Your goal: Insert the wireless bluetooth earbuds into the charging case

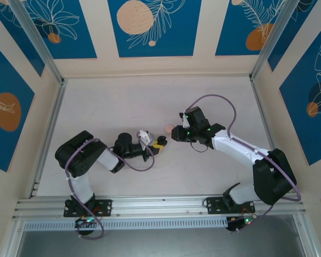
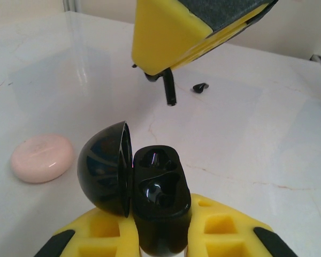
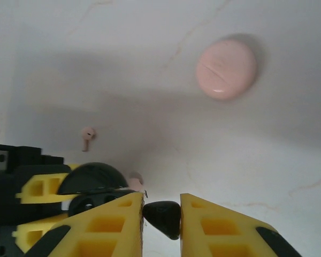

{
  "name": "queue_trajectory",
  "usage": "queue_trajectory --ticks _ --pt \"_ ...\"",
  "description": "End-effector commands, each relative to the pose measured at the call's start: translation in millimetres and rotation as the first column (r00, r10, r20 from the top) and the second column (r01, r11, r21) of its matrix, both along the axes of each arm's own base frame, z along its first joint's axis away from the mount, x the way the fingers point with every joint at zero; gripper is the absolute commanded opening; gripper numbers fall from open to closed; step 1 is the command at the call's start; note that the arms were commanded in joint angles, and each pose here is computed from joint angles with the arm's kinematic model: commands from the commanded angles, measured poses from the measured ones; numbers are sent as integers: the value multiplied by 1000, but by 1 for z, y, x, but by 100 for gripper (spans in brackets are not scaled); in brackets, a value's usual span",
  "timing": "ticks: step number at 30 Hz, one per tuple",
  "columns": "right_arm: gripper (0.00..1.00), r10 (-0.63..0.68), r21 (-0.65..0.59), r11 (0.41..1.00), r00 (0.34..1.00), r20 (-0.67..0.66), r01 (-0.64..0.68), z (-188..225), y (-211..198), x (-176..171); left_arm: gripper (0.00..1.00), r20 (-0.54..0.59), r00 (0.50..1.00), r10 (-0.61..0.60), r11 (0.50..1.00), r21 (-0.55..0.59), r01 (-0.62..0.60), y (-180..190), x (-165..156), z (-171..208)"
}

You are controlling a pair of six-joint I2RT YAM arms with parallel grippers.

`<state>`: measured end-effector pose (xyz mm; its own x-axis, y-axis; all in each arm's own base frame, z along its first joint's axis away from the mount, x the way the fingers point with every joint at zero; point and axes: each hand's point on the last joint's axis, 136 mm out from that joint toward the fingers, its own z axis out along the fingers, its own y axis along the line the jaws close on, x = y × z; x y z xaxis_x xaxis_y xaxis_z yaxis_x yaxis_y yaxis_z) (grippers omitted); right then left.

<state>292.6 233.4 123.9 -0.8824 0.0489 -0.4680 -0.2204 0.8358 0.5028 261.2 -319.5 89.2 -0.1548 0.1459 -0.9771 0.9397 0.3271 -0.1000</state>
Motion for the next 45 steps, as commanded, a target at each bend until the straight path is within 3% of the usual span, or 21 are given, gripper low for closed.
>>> queue_trajectory --ticks 1,12,20,45 --pt "21 73 89 993 991 110 -83 23 16 4 6 31 998 -55 994 -89 58 -12 -6 21" --pt "21 190 144 964 958 215 -223 40 39 -4 6 13 999 -46 992 -114 47 -13 -3 23" --pt "21 267 108 948 934 236 -298 37 48 -17 6 14 999 -44 991 -125 46 -14 -1 27" --pt "21 320 -52 947 918 233 -317 16 47 -19 6 22 999 -50 987 -154 53 -16 -1 41"
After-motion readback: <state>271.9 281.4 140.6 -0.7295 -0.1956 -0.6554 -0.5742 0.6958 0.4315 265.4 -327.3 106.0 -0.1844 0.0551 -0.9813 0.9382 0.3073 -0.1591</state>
